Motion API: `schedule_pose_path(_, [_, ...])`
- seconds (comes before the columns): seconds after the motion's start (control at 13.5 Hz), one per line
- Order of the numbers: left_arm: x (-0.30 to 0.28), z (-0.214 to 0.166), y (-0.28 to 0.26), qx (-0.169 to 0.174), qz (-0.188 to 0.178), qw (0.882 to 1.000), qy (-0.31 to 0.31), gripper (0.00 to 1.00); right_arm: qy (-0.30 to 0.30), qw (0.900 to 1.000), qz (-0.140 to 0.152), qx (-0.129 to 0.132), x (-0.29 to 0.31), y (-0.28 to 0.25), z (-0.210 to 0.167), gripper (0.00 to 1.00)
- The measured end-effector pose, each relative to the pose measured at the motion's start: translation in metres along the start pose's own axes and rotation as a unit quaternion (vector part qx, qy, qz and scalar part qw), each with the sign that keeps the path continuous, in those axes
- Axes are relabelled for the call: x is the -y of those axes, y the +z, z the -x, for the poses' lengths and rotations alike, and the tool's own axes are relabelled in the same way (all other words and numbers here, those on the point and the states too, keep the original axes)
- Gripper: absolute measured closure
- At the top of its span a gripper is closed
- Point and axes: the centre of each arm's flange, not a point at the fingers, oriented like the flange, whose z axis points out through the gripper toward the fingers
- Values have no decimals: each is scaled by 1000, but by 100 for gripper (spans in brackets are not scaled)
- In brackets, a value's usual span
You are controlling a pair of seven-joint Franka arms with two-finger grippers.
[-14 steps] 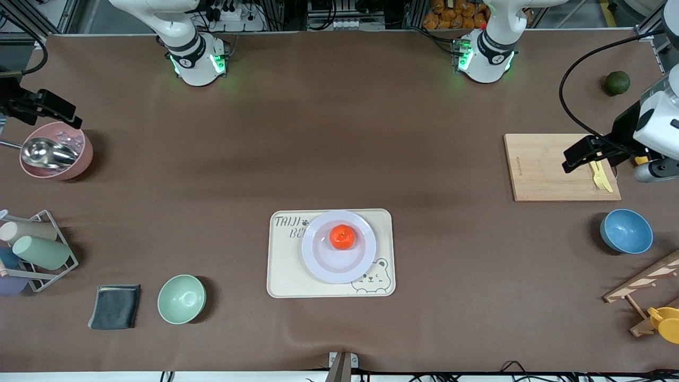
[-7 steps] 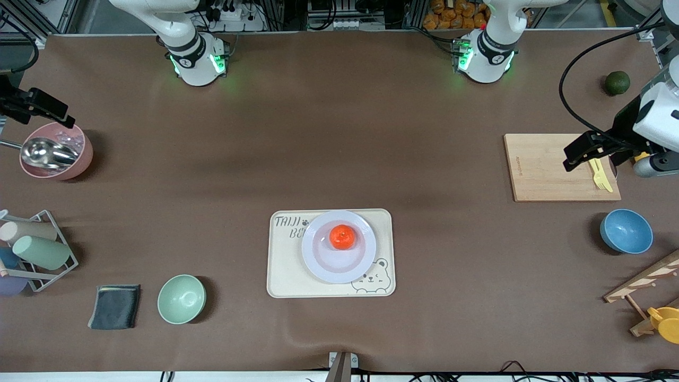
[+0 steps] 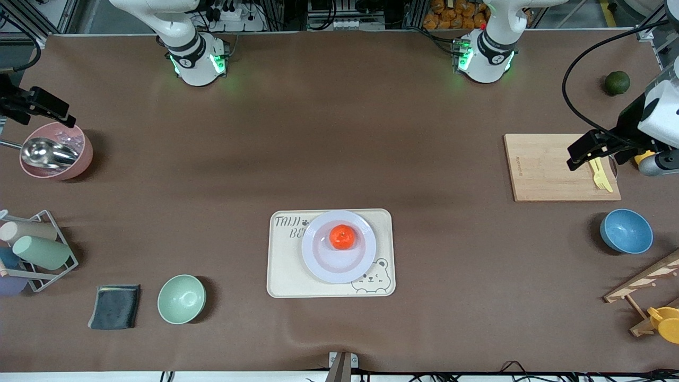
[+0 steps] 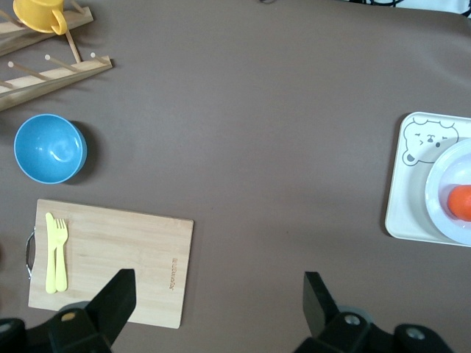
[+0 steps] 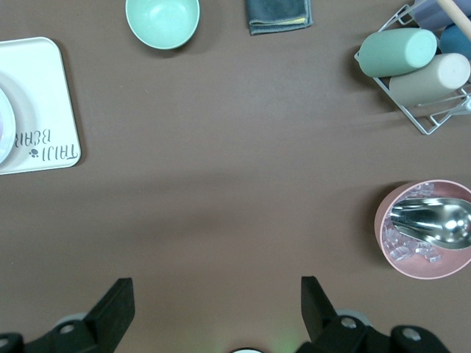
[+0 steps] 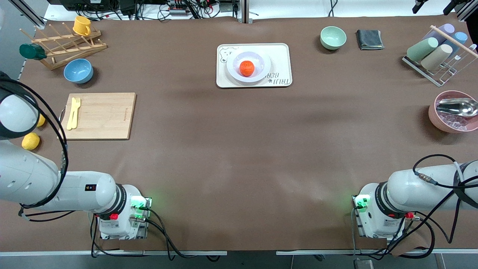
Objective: Place orange and plate with both arms
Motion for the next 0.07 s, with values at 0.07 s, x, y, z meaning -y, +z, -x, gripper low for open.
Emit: schedule_pose_path(0.07, [2, 1, 1, 6, -2, 1000, -1, 0, -3, 1000, 0, -3, 1, -3, 0, 0])
